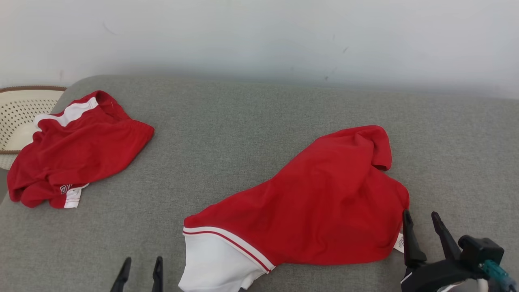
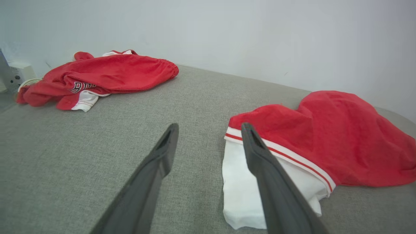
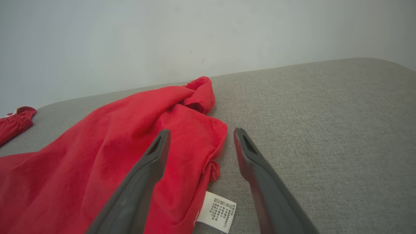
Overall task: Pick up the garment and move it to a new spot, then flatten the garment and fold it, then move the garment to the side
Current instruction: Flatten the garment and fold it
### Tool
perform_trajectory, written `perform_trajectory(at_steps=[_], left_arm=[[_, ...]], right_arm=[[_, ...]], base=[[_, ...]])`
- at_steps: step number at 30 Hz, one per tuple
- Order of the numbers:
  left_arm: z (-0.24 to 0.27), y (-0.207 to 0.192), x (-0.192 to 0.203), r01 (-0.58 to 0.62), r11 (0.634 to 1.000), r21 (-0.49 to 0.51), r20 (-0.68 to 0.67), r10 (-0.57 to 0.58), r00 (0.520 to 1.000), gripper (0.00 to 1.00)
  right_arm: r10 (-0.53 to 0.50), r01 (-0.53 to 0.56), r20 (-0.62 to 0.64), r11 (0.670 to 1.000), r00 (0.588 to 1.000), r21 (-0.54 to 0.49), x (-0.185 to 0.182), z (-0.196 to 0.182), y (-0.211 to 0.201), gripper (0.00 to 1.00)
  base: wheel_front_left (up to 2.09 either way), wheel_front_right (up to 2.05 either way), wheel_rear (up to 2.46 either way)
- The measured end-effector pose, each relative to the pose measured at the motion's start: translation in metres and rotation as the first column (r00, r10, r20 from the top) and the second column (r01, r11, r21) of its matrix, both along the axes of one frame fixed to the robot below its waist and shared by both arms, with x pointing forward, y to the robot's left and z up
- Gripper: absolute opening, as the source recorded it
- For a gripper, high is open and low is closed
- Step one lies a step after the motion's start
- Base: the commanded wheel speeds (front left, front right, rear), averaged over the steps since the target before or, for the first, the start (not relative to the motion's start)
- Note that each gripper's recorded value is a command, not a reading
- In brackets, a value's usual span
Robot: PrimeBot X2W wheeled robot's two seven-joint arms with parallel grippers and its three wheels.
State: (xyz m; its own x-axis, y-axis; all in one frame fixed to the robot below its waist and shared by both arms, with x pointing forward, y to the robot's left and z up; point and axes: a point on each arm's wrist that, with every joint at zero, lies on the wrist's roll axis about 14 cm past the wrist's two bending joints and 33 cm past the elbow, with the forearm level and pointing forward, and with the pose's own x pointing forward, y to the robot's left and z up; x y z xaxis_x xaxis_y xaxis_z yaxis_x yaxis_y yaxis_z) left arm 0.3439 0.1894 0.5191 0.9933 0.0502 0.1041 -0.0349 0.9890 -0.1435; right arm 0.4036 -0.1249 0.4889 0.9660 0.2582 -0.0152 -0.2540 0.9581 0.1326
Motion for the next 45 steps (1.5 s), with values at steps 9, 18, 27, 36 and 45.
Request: perform_trajectory(at_steps=[9,18,27,36,45], left_arm=[[0.033,0.013,0.012,-0.068,0.997,0.031,0.11,0.064,0.992,1.0],[0.04,0.015,0.017,-0.083,0.996,0.019,0.132,0.08,0.988,1.0],[0.035,0.023,0.016,-0.105,0.994,0.018,0.117,0.102,0.988,1.0],[0.033,0.028,0.018,-0.118,0.993,0.018,0.112,0.115,0.987,1.0],[0.028,0.02,0.024,-0.094,0.996,0.008,0.099,0.093,0.991,1.0]], right_arm=[[-0.026,0.022,-0.09,0.999,0.996,-0.048,0.015,-0.011,-0.018,1.0],[-0.008,-0.002,-0.188,0.999,0.982,-0.055,0.036,-0.025,-0.017,1.0],[0.014,-0.028,-0.312,0.999,0.95,-0.042,0.063,-0.044,-0.01,0.0],[0.021,-0.02,-0.233,1.0,0.972,0.007,0.078,-0.022,-0.007,0.0],[0.018,-0.027,-0.247,0.999,0.969,-0.035,0.078,-0.022,-0.023,1.0]], base=[[0.0,0.0,0.0],[0.0,0.0,0.0],[0.0,0.0,0.0],[0.0,0.0,0.0],[0.0,0.0,0.0]])
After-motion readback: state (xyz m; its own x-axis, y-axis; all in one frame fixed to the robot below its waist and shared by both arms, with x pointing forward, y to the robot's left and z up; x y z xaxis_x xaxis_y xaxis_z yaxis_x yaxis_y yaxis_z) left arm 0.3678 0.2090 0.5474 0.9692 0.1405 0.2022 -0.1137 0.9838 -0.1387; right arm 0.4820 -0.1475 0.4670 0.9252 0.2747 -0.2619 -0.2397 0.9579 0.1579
